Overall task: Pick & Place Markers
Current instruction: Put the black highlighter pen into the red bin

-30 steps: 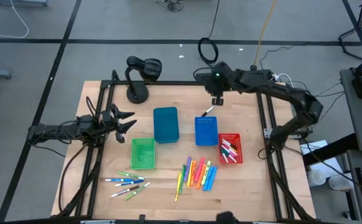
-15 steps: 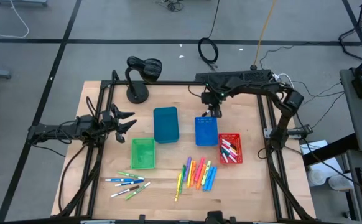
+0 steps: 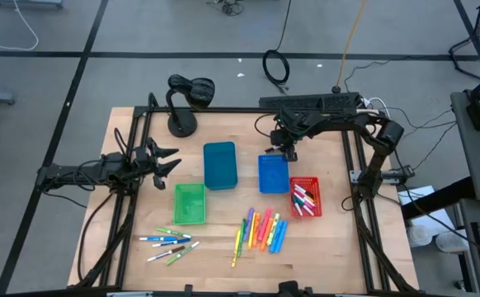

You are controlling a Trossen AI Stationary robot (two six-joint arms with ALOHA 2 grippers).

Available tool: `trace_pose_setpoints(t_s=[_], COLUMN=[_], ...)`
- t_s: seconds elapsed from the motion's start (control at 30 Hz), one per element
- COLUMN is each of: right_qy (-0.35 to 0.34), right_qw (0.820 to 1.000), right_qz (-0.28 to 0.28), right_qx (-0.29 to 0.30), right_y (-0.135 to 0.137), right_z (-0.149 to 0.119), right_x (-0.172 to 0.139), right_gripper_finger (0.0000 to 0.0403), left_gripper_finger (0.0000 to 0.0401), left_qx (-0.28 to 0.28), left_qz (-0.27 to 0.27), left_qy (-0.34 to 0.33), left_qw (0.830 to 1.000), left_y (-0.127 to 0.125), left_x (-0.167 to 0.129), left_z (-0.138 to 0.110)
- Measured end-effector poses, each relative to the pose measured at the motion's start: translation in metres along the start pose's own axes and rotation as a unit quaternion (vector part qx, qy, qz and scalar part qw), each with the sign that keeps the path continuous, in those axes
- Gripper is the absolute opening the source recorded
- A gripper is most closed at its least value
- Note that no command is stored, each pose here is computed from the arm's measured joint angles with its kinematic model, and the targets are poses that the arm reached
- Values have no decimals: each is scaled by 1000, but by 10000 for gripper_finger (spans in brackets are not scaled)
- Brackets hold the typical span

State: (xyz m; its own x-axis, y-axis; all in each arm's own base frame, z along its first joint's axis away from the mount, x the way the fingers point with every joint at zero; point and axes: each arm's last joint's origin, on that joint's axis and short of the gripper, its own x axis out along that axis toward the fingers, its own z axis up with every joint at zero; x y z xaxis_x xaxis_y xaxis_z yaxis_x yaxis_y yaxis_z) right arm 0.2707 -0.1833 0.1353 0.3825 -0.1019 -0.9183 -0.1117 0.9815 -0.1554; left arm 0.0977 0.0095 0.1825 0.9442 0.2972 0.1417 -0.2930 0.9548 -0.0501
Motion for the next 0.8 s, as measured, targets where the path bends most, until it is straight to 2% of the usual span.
trace_pose_setpoints(t_s=[0.1,0.23,0.53,0.8], right_qy=[5,10,14,15], right_qw=[1000,999,999,998], right_qz=[4,7,10,11], right_qx=[4,38,44,53], right_y=[3,4,4,5], right_z=[-4,-5,-6,-6], right_x=[2,2,3,3], right_gripper_finger=[133,116,20,24], left_gripper_finger=[184,184,184,184], left_qx=[0,0,0,0], left_qz=[0,0,0,0], left_qy=[0,0,0,0], left_qw=[1000,1000,1000,1000], left_y=[0,0,0,0], left_x=[0,0,0,0], left_z=[0,0,0,0])
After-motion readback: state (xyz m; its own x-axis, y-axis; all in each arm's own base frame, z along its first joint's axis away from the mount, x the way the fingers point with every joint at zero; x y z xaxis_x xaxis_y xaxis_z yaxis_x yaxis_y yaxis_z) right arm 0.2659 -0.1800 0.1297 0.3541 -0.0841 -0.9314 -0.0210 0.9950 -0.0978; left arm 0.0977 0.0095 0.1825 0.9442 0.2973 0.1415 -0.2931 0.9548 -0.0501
